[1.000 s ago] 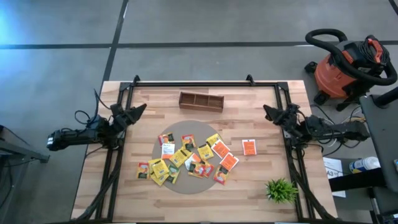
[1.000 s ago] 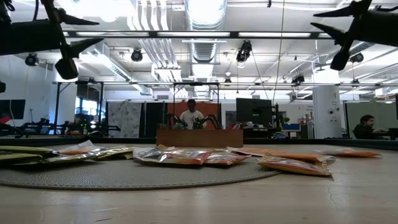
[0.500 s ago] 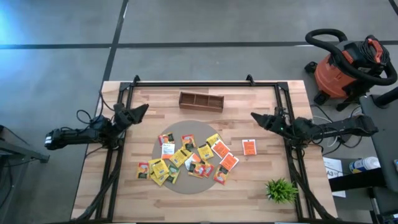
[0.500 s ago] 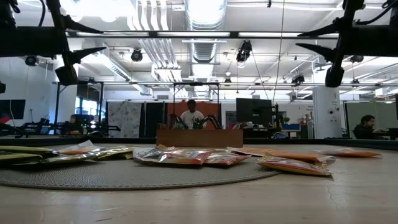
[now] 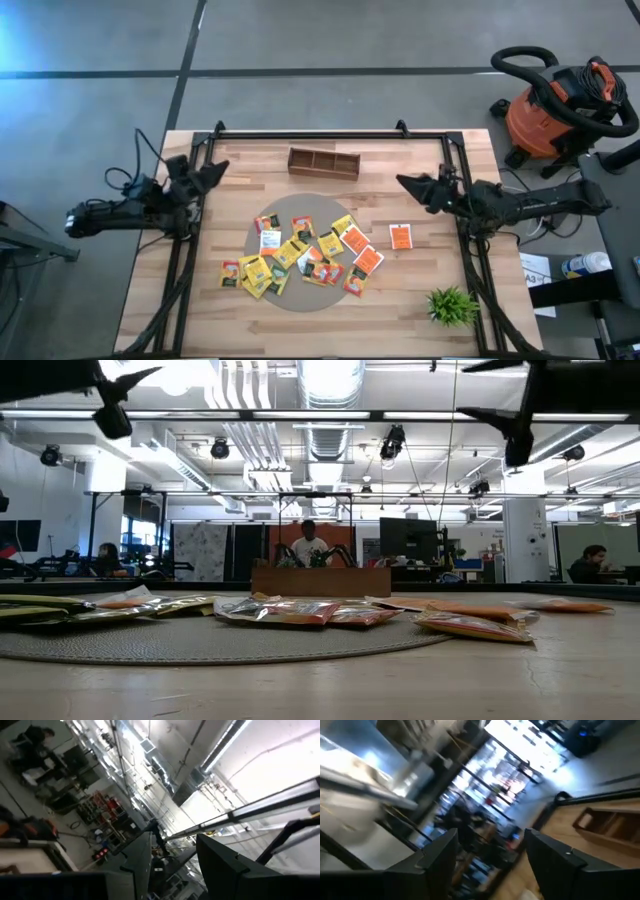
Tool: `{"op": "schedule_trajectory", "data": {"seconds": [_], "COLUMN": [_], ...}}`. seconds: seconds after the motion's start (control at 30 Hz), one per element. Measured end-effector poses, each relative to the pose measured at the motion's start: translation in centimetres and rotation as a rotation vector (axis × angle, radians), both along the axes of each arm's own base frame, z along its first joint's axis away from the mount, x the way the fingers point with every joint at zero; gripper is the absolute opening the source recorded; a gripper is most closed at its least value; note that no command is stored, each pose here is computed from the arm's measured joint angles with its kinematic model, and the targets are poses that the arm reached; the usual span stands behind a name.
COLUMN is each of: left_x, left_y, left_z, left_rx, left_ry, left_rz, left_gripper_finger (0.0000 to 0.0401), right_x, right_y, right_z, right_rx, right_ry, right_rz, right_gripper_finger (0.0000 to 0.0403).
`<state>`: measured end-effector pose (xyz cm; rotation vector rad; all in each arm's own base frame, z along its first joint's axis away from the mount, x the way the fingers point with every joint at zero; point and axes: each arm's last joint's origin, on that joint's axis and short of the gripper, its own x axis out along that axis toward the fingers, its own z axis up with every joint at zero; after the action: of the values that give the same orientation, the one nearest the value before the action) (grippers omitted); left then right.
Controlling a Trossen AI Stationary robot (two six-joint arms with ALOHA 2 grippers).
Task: Pick & Place Tea
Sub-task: Put the white tea bag into the right compartment of the wooden organizer
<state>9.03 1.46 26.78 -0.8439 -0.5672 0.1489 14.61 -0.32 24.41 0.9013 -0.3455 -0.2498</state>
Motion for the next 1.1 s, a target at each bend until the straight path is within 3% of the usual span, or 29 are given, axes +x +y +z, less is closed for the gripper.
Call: {"op": "schedule_trajectory", "data": {"seconds": [0.17, 0.33, 0.53, 0.8, 1.1], "left_x": [0.1, 0.6, 1.1, 2.3, 4.4], "left_y": [0.0, 0.0, 0.0, 0.3, 1.6], "left_z": [1.8, 2.0, 1.2, 0.6, -1.9], "left_rx": [0.084, 0.132, 0.126, 0.131, 0.121], "left_ry": [0.016, 0.065, 0.147, 0.229, 0.467], "left_rz": [0.029, 0.037, 0.036, 0.062, 0.012], "left_gripper_finger": [0.0151, 0.0151, 0.0151, 0.0151, 0.0151], "right_x": [1.4, 1.9, 2.2, 3.9, 6.2], "right_y": [-0.1, -0.5, -0.8, -0.3, 0.5], "right_z": [2.2, 3.6, 3.9, 1.1, -3.4], "right_rx": [-0.037, 0.020, 0.131, 0.337, 0.597], "right_ry": [0.369, 0.686, 0.958, 1.210, 1.475], "right_rz": [-0.048, -0.092, -0.110, 0.022, 0.108], "right_gripper_finger": [0.0225, 0.0224, 0.0224, 0.0224, 0.0224]}}
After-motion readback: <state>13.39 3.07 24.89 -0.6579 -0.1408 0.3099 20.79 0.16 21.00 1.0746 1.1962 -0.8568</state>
